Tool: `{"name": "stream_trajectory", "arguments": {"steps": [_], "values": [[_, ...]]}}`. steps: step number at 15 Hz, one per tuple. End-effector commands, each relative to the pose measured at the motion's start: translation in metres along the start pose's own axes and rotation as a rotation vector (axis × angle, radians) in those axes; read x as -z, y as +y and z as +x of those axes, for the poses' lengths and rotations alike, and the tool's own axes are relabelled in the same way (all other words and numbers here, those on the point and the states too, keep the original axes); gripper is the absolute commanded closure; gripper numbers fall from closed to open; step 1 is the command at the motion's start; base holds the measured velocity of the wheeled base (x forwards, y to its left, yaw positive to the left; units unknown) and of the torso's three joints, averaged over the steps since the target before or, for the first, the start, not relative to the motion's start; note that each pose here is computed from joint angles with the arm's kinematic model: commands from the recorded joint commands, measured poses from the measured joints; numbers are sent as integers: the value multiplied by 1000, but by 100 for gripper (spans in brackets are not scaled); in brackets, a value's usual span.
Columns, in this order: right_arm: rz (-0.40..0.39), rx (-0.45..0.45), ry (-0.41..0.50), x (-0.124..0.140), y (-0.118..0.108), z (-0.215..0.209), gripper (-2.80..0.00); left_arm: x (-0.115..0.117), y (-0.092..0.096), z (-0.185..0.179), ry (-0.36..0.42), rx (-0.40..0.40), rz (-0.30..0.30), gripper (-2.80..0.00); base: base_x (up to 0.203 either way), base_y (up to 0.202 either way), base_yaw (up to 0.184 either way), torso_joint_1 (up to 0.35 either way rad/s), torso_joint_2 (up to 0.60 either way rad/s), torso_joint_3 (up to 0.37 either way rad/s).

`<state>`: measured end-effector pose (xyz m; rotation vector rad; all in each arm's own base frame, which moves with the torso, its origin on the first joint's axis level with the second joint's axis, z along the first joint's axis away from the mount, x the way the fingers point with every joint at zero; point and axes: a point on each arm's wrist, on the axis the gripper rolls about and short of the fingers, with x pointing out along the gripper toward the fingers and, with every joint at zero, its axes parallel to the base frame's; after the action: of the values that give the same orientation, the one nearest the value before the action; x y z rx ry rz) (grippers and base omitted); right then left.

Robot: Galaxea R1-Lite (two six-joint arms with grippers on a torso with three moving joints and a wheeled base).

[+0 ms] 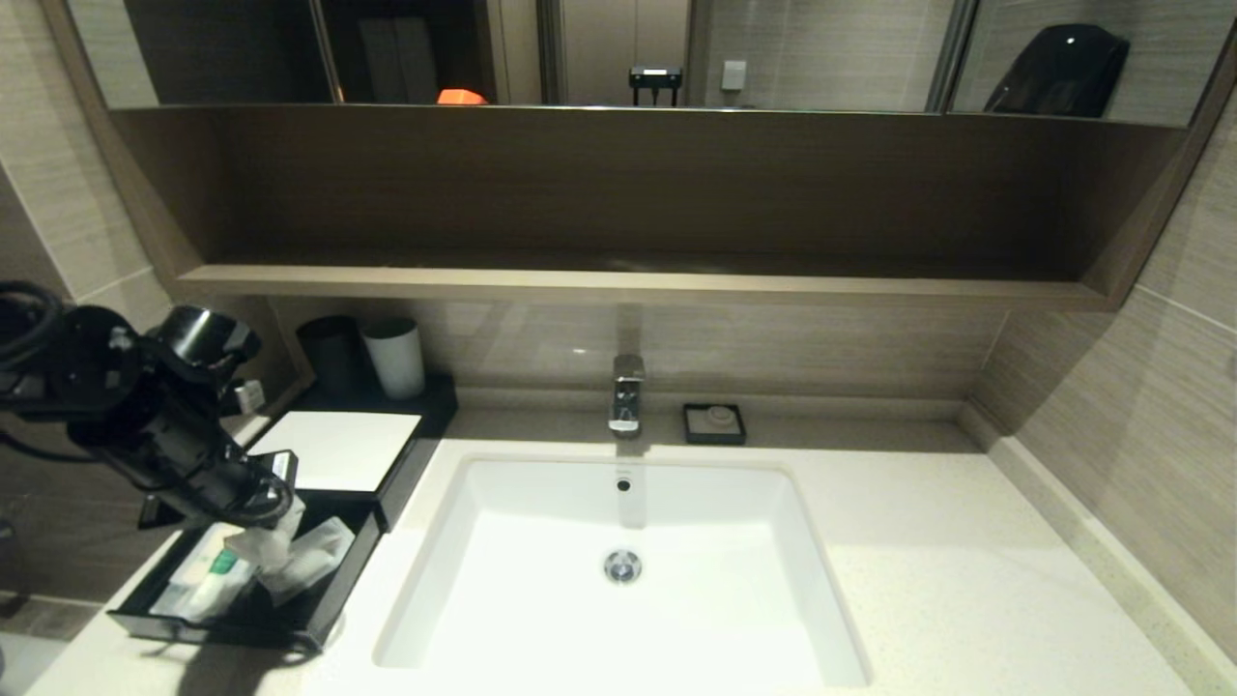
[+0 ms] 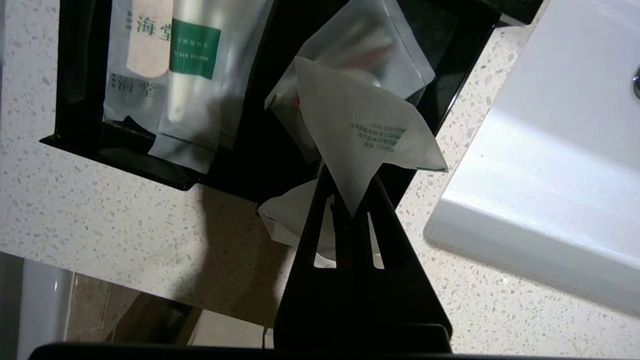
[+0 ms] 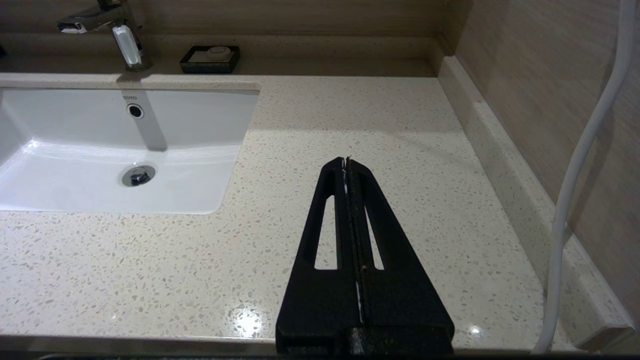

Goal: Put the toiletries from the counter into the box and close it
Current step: Place the bathroom toiletry into the drawer

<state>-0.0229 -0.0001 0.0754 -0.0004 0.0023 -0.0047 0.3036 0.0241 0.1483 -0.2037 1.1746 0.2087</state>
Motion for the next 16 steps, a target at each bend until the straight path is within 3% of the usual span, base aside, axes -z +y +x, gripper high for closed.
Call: {"name": "stream_trajectory", "arguments": {"steps": [1, 5, 16], "values": [[-1, 0, -1, 0, 0, 0, 0, -1, 3, 13, 37, -14, -11, 0, 0, 0, 0, 0, 0, 0], [-1, 0, 1, 0, 0, 0, 0, -3, 4, 25, 68, -22, -14, 0, 0, 0, 0, 0, 0, 0], [-1, 0, 0, 0, 0, 0, 0, -11, 1, 58, 55, -20, -14, 0, 0, 0, 0, 0, 0, 0]]}}
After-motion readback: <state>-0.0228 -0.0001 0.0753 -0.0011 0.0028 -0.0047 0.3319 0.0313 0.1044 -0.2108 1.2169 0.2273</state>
